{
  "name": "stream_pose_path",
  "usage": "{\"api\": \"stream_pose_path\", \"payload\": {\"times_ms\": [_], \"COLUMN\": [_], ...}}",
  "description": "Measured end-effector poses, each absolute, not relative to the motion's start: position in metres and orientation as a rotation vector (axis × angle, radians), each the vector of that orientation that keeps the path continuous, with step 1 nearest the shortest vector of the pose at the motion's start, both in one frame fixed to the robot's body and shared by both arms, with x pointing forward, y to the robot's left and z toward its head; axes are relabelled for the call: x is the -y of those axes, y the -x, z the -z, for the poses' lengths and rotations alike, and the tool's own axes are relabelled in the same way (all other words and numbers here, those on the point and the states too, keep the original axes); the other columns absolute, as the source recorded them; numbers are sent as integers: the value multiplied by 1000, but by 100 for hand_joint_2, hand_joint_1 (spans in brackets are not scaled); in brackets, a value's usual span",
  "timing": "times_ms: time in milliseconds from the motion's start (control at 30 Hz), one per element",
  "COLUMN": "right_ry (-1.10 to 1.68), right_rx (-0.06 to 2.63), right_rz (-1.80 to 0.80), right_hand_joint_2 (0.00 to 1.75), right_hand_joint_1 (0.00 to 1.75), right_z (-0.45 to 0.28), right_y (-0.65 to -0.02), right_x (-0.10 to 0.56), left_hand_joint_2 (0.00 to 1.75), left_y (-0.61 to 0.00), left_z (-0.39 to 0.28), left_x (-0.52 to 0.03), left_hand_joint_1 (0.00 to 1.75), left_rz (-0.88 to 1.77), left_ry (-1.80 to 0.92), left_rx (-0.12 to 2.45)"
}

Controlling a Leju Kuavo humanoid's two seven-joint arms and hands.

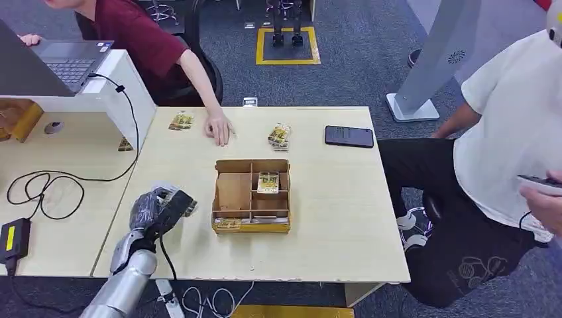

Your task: Pass the card to the sensor for recognition and then transmit it.

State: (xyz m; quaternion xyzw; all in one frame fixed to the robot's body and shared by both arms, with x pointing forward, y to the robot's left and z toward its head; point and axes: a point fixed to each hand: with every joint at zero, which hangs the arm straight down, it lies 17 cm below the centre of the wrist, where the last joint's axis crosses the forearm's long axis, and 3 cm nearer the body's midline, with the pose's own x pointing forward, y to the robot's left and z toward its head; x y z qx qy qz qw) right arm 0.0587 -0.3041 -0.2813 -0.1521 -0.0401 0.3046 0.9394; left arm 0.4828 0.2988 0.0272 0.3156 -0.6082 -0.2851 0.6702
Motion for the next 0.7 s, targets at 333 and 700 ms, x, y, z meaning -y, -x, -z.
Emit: {"api": "stream_pose_path", "payload": {"times_ms": [333, 700], "right_ry": [310, 305], "right_rx": [68, 65], "right_rz": [-575, -597], "right_hand_joint_2": [175, 175], "right_hand_joint_1": [0, 0], "right_z": [282, 282], "right_y": [-54, -54], "right_x": [305, 303], "left_hand_joint_2": [175, 175], "left_y": [-464, -482], "left_z": [-115, -171], "left_x": [-283, -331], "left_hand_joint_1": [175, 175], "left_rz": [465, 502], "left_ry": [-455, -809], "left_rx": [1661, 1684]}}
